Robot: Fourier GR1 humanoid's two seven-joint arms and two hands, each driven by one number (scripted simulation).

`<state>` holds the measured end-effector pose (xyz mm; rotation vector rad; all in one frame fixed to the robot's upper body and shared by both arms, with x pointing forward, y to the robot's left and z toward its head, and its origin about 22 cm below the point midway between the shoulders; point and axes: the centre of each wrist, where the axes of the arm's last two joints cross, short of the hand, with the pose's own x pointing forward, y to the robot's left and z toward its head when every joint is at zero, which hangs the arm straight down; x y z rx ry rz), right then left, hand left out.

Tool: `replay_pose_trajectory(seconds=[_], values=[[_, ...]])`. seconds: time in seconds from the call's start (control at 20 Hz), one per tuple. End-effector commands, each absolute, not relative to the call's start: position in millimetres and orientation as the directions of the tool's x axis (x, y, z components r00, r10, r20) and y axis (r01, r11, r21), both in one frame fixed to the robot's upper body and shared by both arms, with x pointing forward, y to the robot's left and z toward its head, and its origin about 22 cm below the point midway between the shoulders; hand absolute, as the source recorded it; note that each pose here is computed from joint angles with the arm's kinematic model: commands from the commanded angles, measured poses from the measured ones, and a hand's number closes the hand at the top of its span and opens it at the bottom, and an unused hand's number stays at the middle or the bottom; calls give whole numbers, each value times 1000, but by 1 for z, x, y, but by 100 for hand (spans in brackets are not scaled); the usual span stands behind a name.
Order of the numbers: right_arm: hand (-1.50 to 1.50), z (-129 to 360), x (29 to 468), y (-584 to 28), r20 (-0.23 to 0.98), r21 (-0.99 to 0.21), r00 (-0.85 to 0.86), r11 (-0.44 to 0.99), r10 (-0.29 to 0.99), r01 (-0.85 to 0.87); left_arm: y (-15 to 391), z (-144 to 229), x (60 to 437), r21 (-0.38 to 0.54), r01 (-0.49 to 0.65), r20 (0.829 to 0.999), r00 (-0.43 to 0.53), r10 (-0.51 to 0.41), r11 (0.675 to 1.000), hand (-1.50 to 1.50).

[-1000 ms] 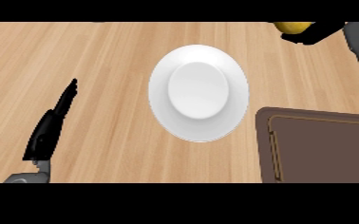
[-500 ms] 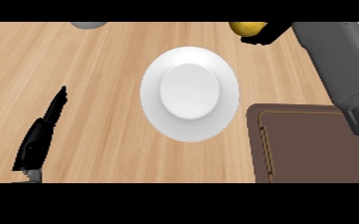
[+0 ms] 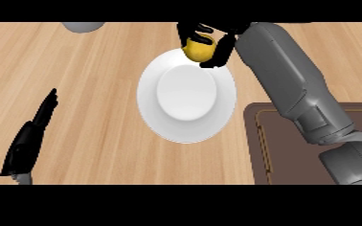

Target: Pick the lemon from the tray and place it in the plate

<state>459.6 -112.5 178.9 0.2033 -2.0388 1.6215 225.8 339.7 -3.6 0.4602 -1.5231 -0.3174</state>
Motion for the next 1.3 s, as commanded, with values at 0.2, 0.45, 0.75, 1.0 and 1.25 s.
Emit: replay_pose_trajectory(seconds=[0.2,0.45,0.75,1.0,1.25], values=[[150,127,431,-42,552,-834,-819,104,158,-542,333,14,230,472,-96,882,32,-471,877,0],[-150,99,431,-52,682,-728,-674,174,284,-664,330,-6,229,472,-87,882,28,-471,878,0],[-150,84,421,-50,694,-719,-666,215,273,-661,324,3,220,480,-93,877,23,-480,872,0],[-150,109,440,-65,831,-538,-543,423,120,-730,348,-7,217,481,-88,877,27,-480,872,0],[-150,108,452,-94,893,-427,-423,586,155,-688,331,-5,219,473,-93,881,19,-473,876,0]])
